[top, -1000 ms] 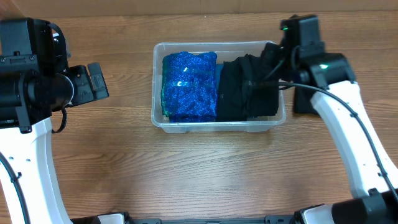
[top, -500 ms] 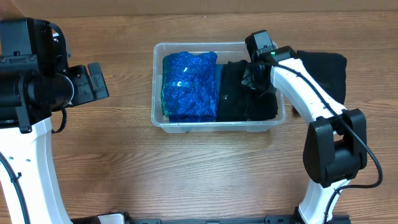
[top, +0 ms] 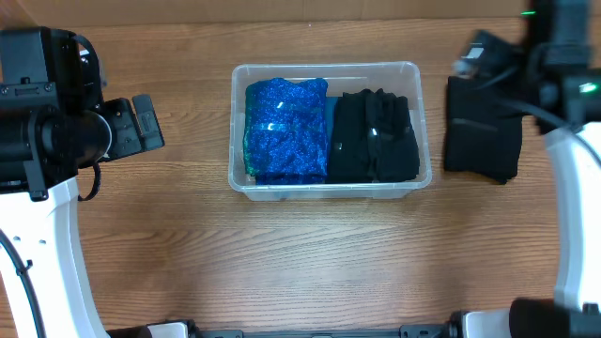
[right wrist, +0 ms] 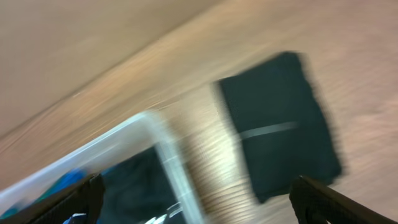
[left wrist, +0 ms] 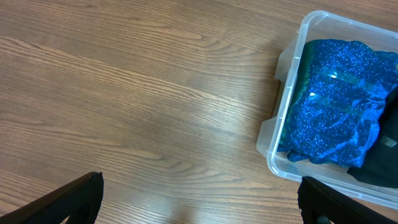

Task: Pack container
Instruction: 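Grasp the last folded black garment with the right gripper and lift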

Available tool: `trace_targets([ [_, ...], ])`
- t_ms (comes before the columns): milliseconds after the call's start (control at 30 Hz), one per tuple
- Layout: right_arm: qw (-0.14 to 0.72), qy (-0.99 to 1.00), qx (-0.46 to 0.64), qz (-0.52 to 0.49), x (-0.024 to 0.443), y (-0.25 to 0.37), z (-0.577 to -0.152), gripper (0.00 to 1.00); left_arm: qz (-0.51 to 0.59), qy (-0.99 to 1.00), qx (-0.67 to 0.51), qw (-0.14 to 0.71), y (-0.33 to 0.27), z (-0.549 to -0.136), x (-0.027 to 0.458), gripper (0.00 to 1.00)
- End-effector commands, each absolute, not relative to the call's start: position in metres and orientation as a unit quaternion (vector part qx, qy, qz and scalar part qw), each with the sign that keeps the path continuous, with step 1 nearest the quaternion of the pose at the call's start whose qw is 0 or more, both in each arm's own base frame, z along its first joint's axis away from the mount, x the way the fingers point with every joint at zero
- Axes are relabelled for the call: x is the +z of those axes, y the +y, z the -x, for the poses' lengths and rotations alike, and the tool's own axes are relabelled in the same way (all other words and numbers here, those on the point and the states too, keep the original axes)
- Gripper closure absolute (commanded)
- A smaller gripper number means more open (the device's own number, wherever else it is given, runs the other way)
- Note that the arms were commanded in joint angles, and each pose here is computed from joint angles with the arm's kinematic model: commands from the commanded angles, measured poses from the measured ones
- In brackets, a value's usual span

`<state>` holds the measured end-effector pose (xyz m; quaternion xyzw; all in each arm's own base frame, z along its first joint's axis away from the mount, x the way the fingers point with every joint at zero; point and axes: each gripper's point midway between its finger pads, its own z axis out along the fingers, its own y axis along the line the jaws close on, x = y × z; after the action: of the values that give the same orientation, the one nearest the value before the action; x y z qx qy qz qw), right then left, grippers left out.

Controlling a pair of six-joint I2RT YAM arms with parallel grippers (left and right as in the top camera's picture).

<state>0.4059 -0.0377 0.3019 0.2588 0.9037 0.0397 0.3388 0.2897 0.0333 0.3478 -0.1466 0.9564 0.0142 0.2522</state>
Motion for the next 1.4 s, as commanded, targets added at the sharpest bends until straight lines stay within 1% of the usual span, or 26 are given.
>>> trace_targets([
  [0,0.278,0.912,0.048,-0.299,0.253,-0.105,-0.406,0.00,0.154,0.955,0.012,0.253,0.034,-0.291,0.348,0.00],
  [133,0.220,0.897,0.081,-0.374,0.201,-0.173,-0.399,0.00,0.154,0.955,0.012,0.253,0.034,-0.291,0.348,0.00],
  [200,0.190,0.899,0.089,-0.384,0.170,-0.193,-0.397,0.00,0.154,0.955,0.012,0.253,0.034,-0.291,0.348,0.00],
  [233,0.162,0.903,0.109,-0.383,0.130,-0.207,-0.402,0.00,0.154,0.955,0.012,0.253,0.034,-0.291,0.348,0.00],
  [433,0.124,0.931,0.145,-0.312,0.070,-0.197,-0.416,0.00,0.154,0.955,0.012,0.253,0.034,-0.291,0.348,0.00],
  [567,0.093,0.935,0.156,-0.303,0.032,-0.188,-0.421,0.00,0.154,0.955,0.012,0.253,0.034,-0.291,0.348,0.00],
  [667,0.082,0.936,0.170,-0.296,0.017,-0.180,-0.423,0.00,0.154,0.955,0.012,0.253,0.034,-0.291,0.348,0.00],
  [700,0.081,0.937,0.179,-0.287,0.015,-0.175,-0.425,0.03,0.154,0.955,0.012,0.253,0.034,-0.291,0.348,0.00],
  [733,0.081,0.939,0.187,-0.278,0.014,-0.169,-0.427,0.08,0.154,0.955,0.012,0.253,0.034,-0.291,0.348,0.00],
  [800,0.079,0.940,0.193,-0.270,0.013,-0.161,-0.431,0.22,0.154,0.955,0.012,0.253,0.034,-0.291,0.348,0.00],
  [833,0.078,0.941,0.193,-0.266,0.013,-0.157,-0.432,0.36,0.154,0.955,0.012,0.253,0.034,-0.291,0.348,0.00],
  [867,0.076,0.942,0.194,-0.263,0.013,-0.154,-0.432,0.45,0.154,0.955,0.012,0.253,0.034,-0.291,0.348,0.00],
  [900,0.071,0.943,0.196,-0.260,0.013,-0.149,-0.432,0.75,0.154,0.955,0.012,0.253,0.034,-0.291,0.348,0.00],
  [933,0.069,0.943,0.200,-0.258,0.014,-0.145,-0.432,0.90,0.154,0.955,0.012,0.253,0.034,-0.291,0.348,0.00],
  [967,0.068,0.941,0.209,-0.257,0.017,-0.141,-0.432,0.93,0.154,0.955,0.012,0.253,0.034,-0.291,0.348,0.00],
  [1067,0.086,0.933,0.245,-0.251,0.047,-0.129,-0.434,0.96,0.154,0.955,0.012,0.253,0.034,-0.291,0.348,0.00],
  [1133,0.118,0.929,0.256,-0.240,0.081,-0.124,-0.438,0.96,0.154,0.955,0.012,0.253,0.034,-0.291,0.348,0.00],
  [1167,0.162,0.926,0.261,-0.220,0.125,-0.116,-0.440,0.96,0.154,0.955,0.012,0.253,0.034,-0.291,0.348,0.00],
  [1267,0.229,0.921,0.260,-0.181,0.202,-0.092,-0.431,0.96,0.154,0.955,0.012,0.253,0.034,-0.291,0.348,0.00],
  [1367,0.287,0.911,0.257,-0.145,0.272,-0.056,-0.410,0.96,0.154,0.955,0.012,0.253,0.034,-0.291,0.348,0.00],
])
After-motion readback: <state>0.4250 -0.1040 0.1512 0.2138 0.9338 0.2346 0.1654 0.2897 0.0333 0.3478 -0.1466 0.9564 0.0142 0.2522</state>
